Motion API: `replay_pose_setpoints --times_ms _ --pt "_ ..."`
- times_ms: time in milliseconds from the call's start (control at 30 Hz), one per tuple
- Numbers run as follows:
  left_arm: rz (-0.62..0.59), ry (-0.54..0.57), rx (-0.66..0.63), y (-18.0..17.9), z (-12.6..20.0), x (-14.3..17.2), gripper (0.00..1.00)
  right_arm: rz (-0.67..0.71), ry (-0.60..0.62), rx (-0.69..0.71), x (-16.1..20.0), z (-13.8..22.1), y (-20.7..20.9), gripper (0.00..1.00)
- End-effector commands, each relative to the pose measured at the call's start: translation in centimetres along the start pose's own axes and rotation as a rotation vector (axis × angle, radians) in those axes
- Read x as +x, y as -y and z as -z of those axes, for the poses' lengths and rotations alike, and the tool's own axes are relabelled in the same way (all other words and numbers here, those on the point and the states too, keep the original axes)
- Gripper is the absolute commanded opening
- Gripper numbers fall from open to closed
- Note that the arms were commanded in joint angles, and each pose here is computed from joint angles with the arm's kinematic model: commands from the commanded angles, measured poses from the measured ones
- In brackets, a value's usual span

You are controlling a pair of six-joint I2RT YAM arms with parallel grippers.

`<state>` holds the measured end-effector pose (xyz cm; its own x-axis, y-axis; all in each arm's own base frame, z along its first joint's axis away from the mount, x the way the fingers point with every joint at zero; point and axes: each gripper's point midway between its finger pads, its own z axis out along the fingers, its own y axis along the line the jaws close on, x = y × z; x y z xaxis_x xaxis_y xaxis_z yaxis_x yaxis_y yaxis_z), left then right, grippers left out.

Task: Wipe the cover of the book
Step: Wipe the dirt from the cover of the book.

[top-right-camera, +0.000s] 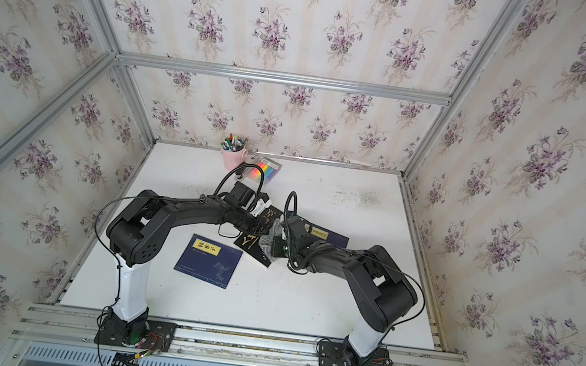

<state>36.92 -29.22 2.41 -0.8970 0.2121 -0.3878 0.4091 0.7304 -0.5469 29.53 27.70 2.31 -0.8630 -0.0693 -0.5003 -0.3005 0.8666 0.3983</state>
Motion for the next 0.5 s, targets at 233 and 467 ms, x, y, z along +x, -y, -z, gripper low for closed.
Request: replay_pose_setpoints --times_ms 233,467 --pt "0.031 0.019 -0.115 -1.6 2.3 0.5 0.0 -0.025 -0.241 0.099 6.2 -0.1 2.8 0.0" --pt "0.007 0.054 -0.081 -0.3 4.1 -0.5 0.0 -0.027 -0.242 0.102 6.3 -0.2 2.9 0.0"
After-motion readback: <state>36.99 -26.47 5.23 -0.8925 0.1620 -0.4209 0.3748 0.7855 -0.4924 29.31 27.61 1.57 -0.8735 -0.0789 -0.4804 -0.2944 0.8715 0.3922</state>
